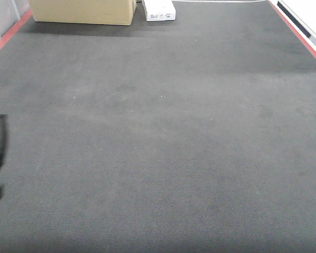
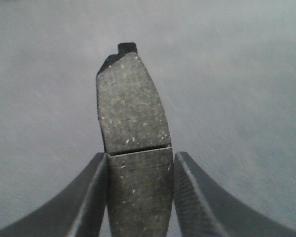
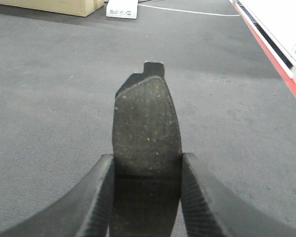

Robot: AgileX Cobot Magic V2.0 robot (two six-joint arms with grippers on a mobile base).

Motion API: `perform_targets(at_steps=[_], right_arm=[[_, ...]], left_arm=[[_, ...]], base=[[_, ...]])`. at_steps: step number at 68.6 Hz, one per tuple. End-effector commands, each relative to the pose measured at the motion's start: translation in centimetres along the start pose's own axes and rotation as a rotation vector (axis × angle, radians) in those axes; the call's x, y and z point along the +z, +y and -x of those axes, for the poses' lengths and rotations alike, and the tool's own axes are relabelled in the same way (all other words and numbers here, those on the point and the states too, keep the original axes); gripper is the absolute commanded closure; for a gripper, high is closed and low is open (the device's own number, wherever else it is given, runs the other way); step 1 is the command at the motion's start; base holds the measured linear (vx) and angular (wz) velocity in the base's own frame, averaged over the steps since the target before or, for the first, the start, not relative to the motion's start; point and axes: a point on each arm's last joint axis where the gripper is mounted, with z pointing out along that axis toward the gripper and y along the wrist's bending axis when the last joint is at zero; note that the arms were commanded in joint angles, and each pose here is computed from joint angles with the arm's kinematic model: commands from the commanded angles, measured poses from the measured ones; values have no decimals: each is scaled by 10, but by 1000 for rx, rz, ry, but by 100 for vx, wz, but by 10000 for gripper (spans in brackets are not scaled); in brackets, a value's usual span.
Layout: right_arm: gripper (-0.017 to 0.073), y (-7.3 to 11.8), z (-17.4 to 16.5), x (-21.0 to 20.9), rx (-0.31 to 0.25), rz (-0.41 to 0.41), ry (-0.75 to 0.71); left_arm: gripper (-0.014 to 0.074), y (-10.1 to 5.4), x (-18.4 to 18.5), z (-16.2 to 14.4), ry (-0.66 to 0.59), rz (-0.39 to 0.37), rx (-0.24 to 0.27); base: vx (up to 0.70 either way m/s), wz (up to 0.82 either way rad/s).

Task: Move and align brake pads A on conveyor
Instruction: 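Extend the left gripper with its brake pad over the conveyor belt, then lower the left gripper, release the brake pad onto the belt, withdraw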

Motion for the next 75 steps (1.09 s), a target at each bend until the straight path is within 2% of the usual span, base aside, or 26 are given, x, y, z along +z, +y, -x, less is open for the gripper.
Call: perform_targets(at_steps=[1, 7, 18, 26, 33, 34, 38, 39, 44, 47, 53, 57, 69, 75], right_arm=[[551, -2, 16, -3, -4, -15, -112], [551, -2, 16, -3, -4, -15, -112], [551, -2, 16, -3, -4, -15, -112], [551, -2, 16, -3, -4, -15, -112], [551, -2, 16, -3, -4, -15, -112], [551, -2, 16, -3, -4, -15, -112], [551, -2, 16, -3, -4, -15, -112], [551, -2, 16, -3, -4, -15, -112], [551, -2, 16, -3, -4, -15, -112], [551, -2, 16, -3, -4, -15, -112], [551, -2, 16, -3, -4, -15, -112], [551, -2, 16, -3, -4, -15, -112], [551, -2, 16, -3, -4, -15, -112], [551, -2, 16, -3, -4, -15, -112]], left_arm=[[449, 4, 26, 33, 5, -28, -28], [446, 1, 56, 50, 66, -70, -4], [446, -17, 118, 75, 188, -181, 44], [446, -34, 160, 85, 293, -246, 43], [446, -44, 189, 87, 413, -246, 52], [446, -45, 192, 86, 439, -237, 69], [446, -50, 207, 86, 515, -187, 65], [446, -49, 208, 85, 533, -173, 77], [445, -49, 223, 86, 603, -61, -23], [444, -48, 229, 87, 616, -4, -106], [442, -48, 244, 86, 625, 47, -267], [440, -50, 251, 83, 628, 41, -301], [426, -52, 267, 76, 595, 30, -359], [404, -52, 269, 74, 591, 32, -365]], base=[[0, 0], [0, 0], [0, 0], [0, 0], [0, 0], [0, 0], [0, 0], [0, 0], [0, 0], [0, 0], [0, 0], [0, 0], [0, 0], [0, 0]])
